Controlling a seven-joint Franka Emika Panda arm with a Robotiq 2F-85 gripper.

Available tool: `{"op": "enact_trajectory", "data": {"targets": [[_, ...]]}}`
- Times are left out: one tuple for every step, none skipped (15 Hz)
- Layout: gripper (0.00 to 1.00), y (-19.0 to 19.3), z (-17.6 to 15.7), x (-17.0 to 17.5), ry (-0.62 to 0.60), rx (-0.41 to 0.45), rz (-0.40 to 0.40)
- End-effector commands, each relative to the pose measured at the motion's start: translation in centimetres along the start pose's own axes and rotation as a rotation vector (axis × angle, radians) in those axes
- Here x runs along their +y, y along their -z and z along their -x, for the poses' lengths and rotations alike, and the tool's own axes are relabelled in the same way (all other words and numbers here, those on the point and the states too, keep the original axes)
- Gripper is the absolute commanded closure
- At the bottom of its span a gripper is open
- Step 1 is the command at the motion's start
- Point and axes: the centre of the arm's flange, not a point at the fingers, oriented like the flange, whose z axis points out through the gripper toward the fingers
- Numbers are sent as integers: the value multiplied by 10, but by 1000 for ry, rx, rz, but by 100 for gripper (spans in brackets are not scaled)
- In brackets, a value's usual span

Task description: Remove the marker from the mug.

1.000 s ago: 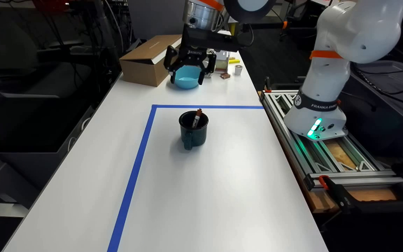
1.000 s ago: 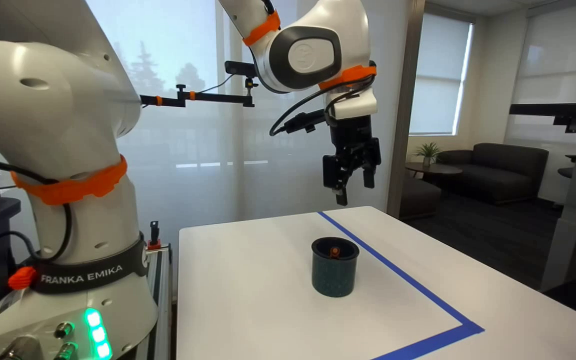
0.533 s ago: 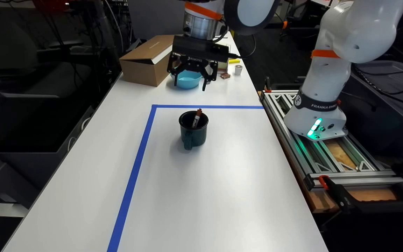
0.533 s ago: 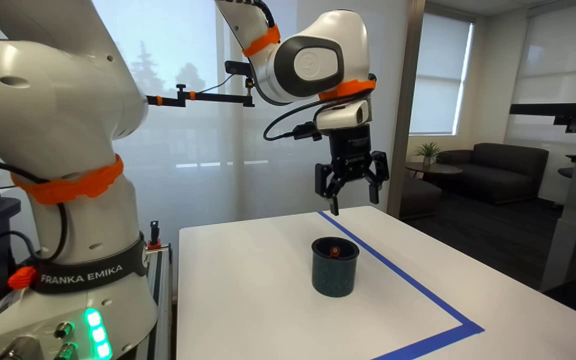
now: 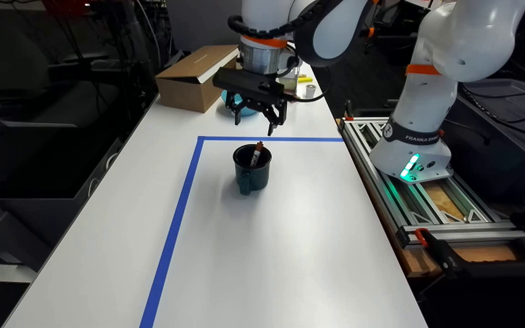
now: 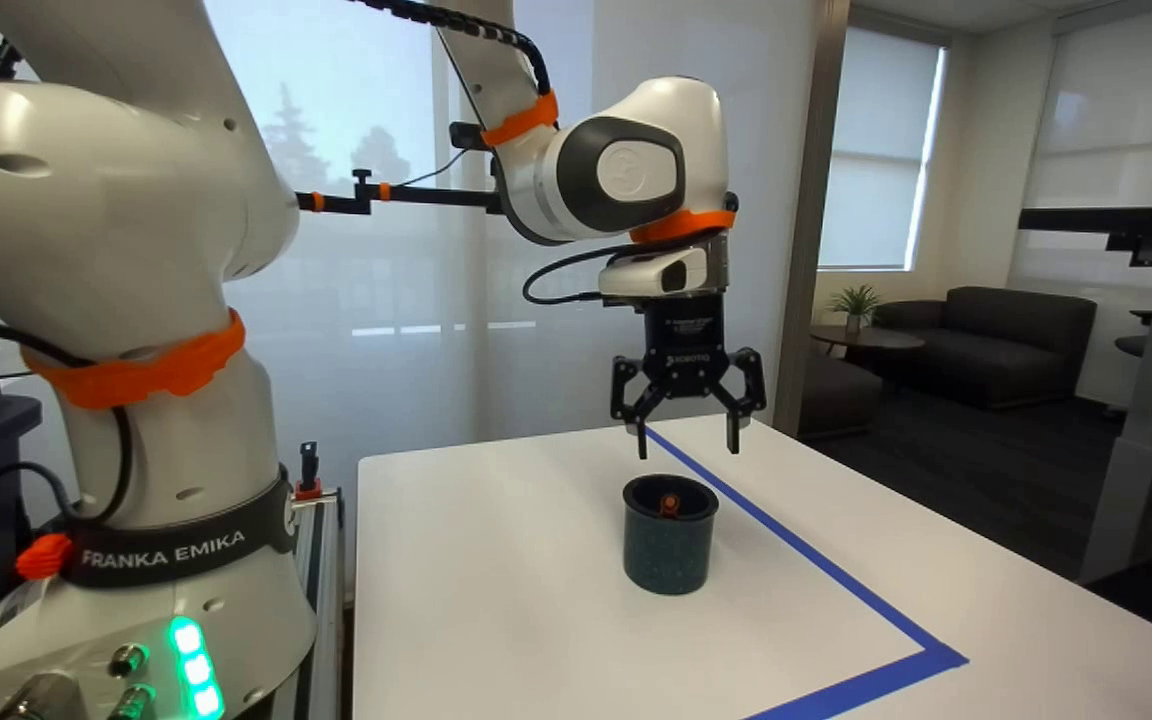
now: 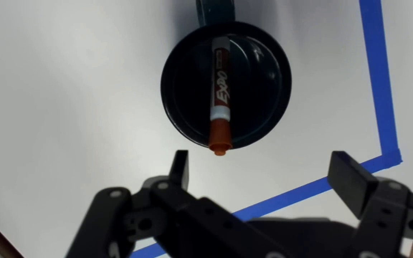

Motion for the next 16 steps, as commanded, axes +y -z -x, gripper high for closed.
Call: {"op": "enact_trajectory", "data": {"targets": [[0, -24, 7, 12, -81, 6, 9], [0, -29, 9, 14, -90, 4, 17], [0, -33, 11, 16, -97, 0, 24], [0, -36, 13, 17, -105, -4, 29], [0, -38, 15, 18, -110, -10, 30], [0, -41, 17, 18, -115, -15, 35], [0, -43, 18, 18, -120, -20, 33], [0, -44, 20, 18, -124, -21, 30], [0, -46, 21, 18, -128, -23, 32], [0, -47, 22, 19, -134, -24, 30], [0, -49, 23, 18, -140, -21, 28], [0, -51, 24, 17, -151, -21, 30], [0, -51, 24, 17, -160, -20, 27], [0, -52, 25, 15, -172, -21, 33], [0, -51, 27, 14, -182, -22, 38], [0, -51, 29, 13, -189, -26, 39]]}}
